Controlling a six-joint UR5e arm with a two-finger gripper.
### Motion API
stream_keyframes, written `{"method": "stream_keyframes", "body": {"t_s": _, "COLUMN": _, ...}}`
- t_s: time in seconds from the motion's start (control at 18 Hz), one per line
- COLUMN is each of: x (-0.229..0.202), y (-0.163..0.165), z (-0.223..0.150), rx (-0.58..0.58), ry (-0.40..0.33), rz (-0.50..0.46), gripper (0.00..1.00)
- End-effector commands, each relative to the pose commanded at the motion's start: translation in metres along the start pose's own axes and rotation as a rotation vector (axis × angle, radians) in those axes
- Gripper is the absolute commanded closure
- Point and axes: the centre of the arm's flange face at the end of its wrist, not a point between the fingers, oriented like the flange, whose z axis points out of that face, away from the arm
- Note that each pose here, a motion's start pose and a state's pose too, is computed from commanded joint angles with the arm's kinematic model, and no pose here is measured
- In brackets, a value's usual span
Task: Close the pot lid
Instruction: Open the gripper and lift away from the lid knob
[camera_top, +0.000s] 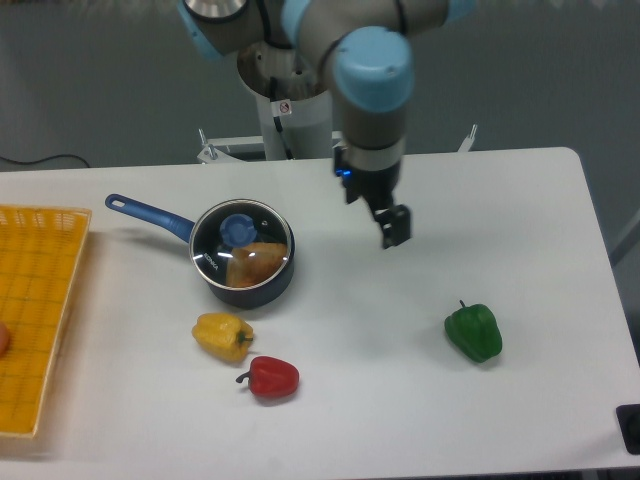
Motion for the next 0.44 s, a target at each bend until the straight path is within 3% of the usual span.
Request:
{"method": "stream_keyframes", "body": {"t_s": 0.17, "x": -0.001, "y": 0.046, "z": 0.004, "rx": -0.002, "ry": 0.010, "rz": 0.052, "gripper": 0.00}}
{"method": "stream_keyframes", "body": {"t_s": 0.28, "x": 0.003, "y": 0.062, "z": 0.000, "rx": -0.004, "ry": 0.008, "rz": 0.093, "gripper": 0.00}}
{"method": "stream_keyframes", "body": {"t_s": 0.44, "x": 0.004, "y": 0.075, "z": -0.001, "rx": -0.003, "ry": 0.009, "rz": 0.084, "gripper": 0.00}}
